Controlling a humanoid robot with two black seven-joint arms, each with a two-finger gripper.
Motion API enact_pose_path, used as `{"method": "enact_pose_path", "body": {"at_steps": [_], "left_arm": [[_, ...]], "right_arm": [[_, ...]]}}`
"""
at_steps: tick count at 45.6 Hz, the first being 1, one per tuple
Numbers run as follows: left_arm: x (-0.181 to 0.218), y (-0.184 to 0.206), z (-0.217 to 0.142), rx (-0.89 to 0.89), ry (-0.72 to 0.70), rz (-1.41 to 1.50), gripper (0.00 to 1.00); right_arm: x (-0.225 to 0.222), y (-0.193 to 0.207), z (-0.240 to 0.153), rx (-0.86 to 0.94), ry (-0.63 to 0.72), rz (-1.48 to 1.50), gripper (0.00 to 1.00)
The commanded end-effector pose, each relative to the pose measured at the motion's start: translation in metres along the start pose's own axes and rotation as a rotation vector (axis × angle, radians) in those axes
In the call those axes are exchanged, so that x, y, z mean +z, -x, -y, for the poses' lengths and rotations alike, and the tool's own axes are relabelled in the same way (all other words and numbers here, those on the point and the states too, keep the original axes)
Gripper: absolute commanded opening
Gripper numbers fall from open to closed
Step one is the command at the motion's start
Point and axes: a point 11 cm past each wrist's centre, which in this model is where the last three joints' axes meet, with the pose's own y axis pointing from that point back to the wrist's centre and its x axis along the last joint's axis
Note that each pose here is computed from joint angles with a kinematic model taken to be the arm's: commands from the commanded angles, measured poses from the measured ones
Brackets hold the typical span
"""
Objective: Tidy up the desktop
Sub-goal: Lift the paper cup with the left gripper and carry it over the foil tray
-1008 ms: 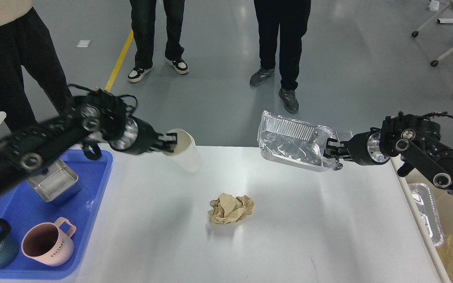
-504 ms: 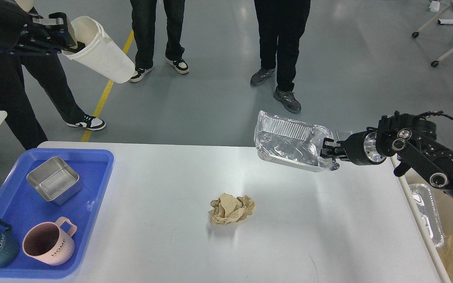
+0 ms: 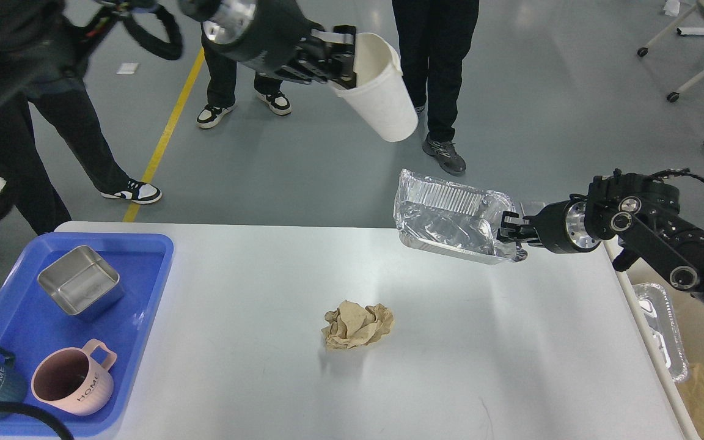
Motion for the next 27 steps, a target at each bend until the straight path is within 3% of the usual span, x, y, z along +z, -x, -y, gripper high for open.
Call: {"method": "enact_pose_path", "body": {"at_steps": [1,11,27], "left_arm": [[0.018,0.004,0.047,-0.019,-0.041,-0.018,0.01],[0.021,0.026,0.097,-0.035,-0.053,-0.076,0.01],[0.010,0.056,0.138,-0.005,-0.084,-0.094,0.02]], "right_arm": [[-0.002,0.000,-0.001,0.001,-0.005,-0.004,0.00],[-0.003,-0.001,-0.005,0.005,-0.008,-0.015,0.00],[0.001,-0.004,-0.008,0.013,-0.002,-0.013,0.00]]}}
